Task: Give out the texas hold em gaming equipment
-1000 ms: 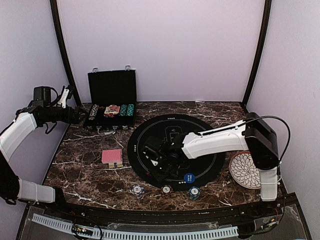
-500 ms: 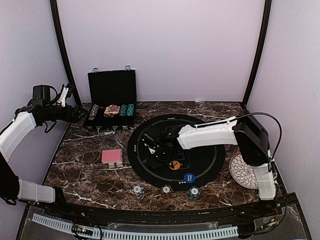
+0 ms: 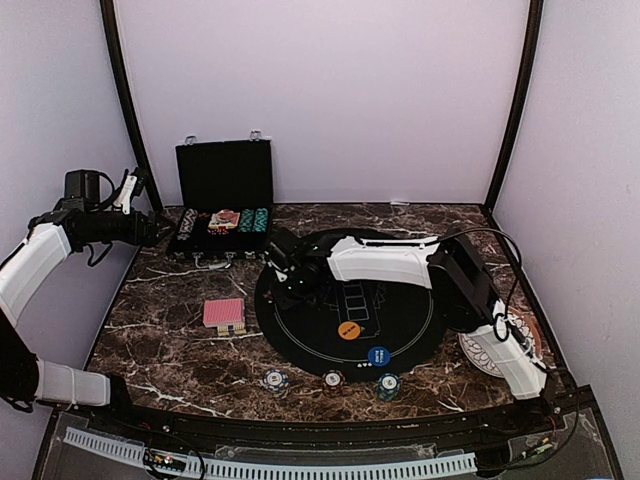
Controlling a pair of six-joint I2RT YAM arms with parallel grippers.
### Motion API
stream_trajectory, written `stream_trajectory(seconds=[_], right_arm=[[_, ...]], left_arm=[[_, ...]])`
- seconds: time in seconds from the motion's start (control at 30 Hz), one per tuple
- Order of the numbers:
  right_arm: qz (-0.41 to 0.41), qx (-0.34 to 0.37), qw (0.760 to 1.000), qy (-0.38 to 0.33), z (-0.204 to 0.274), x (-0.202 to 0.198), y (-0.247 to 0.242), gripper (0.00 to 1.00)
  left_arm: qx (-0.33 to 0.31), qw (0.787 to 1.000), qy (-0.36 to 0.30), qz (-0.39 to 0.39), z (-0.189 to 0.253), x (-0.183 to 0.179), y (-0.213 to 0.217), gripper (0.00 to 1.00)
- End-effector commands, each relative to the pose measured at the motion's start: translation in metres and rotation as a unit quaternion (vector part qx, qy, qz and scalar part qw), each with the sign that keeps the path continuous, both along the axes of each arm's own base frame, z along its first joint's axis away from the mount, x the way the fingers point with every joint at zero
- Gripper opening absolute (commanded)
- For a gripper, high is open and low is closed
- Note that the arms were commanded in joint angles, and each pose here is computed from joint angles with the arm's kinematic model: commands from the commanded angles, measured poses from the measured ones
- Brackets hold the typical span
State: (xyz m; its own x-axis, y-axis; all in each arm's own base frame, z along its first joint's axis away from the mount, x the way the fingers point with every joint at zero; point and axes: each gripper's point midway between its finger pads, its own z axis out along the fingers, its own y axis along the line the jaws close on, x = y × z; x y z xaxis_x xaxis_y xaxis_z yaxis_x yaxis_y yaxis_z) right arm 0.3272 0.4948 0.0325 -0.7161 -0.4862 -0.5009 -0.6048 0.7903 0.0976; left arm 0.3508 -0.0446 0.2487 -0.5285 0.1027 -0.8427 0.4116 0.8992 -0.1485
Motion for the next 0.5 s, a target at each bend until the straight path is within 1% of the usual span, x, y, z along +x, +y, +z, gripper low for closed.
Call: stream_trajectory(seconds=[0.0,0.03,0.07,0.17,0.23,0.33,0.47], right_arm=[[0.013,0.001,1.0,-0.002,0.004,0.013,0.006,0.25],[0.011,-0.001,1.0,-0.007,0.007,0.016,0.006,0.27],[0.009,-0.003,1.0,-0.01,0.011,0.018,0.004,0.31],[-0.005,0.002,1.0,-0.026,0.033,0.024,-0.008,0.52],[-0.014,0.006,0.999,-0.039,0.05,0.024,-0.019,0.64],[-0.027,0.007,0.998,-0.048,0.068,0.016,-0.038,0.73],[-0.05,-0.009,0.998,-0.04,0.069,-0.002,-0.074,0.8]], left_arm=[[-0.001,1.0,-0.015,-0.008,0.015,-0.006,-0.002,0.99],[-0.001,1.0,-0.015,-0.008,0.015,-0.006,-0.002,0.99],[-0.002,1.0,-0.015,-0.009,0.015,-0.006,-0.002,0.99],[-0.004,1.0,-0.011,-0.009,0.014,-0.005,-0.002,0.99],[-0.006,1.0,-0.011,-0.01,0.014,-0.005,-0.003,0.99],[-0.008,1.0,-0.012,-0.012,0.015,-0.004,-0.004,0.99],[-0.011,1.0,-0.011,-0.014,0.015,-0.004,-0.005,0.99]])
